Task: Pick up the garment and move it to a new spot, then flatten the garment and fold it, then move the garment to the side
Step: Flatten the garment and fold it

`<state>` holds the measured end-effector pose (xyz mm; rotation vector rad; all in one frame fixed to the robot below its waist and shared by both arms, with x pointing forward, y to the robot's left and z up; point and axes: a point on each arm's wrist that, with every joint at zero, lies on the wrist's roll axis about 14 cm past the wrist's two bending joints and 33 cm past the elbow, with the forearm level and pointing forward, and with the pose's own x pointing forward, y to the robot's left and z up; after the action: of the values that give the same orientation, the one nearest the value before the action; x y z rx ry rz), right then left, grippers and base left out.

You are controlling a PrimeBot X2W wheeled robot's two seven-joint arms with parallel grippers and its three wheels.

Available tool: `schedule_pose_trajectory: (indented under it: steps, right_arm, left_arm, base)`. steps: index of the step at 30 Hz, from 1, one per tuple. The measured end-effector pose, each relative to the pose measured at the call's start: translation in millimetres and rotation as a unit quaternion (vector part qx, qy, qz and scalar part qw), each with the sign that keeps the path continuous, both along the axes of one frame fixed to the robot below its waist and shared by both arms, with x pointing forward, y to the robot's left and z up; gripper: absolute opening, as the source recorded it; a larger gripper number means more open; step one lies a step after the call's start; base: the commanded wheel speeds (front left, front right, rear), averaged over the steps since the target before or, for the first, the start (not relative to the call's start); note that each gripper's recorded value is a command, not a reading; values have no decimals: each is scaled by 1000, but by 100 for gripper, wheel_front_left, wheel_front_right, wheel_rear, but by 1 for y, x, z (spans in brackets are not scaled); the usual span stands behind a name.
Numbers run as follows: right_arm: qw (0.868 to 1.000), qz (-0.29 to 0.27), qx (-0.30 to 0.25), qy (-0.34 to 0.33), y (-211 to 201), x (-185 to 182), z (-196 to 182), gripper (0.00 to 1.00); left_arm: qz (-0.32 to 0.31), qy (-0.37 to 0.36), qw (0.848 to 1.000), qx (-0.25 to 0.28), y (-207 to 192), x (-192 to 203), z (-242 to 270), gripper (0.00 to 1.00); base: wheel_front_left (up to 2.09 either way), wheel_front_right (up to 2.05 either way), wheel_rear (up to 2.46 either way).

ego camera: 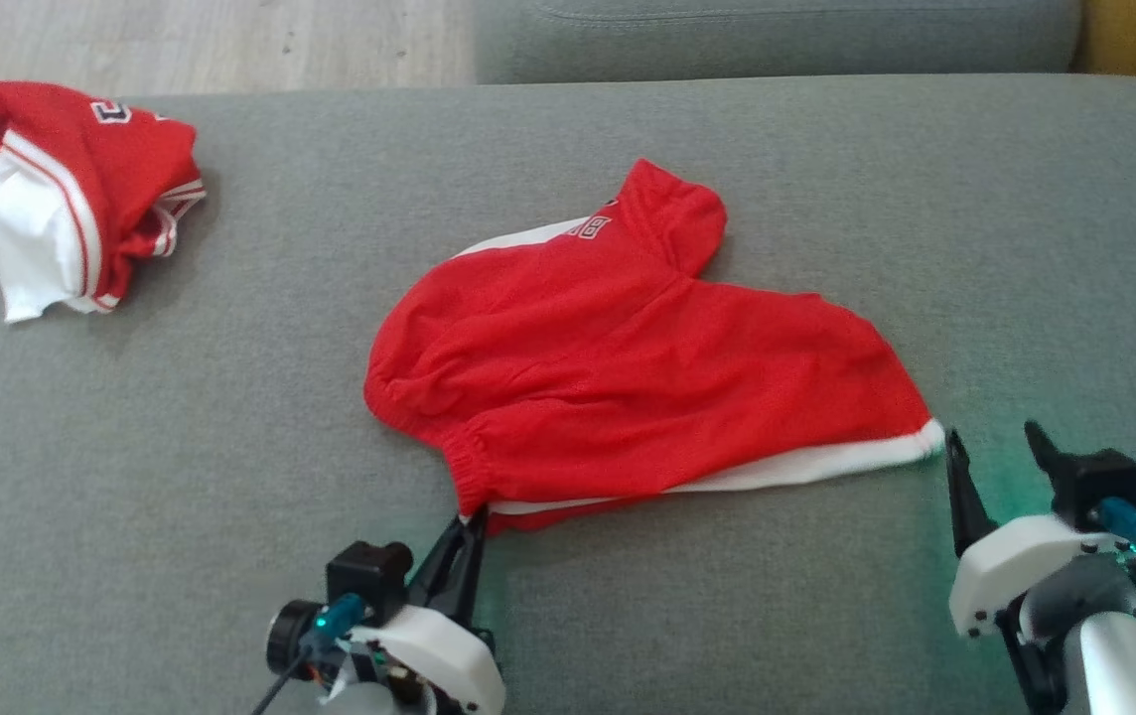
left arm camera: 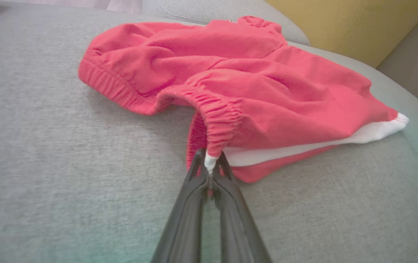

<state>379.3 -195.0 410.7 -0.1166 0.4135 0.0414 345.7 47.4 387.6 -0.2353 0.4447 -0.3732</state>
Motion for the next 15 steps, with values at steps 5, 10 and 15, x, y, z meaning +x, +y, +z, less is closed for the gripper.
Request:
schedule_pose_trajectory:
  steps: [5,10,15]
  right_arm:
    - [997,23,-8,73,11,-9,-27,100]
    - [994,41,-5,98,18,-11,-35,100]
    - [991,56,2,119,24,-13,-43,79]
  left_arm:
    - [17,-5,1000,5,15,1,1,0]
    - [24,-10,1000,2,17,3,5,0]
    - [27,-9,1000,3,18,4,4,0]
  base:
    - [0,0,0]
    - [0,0,0]
    - [0,0,0]
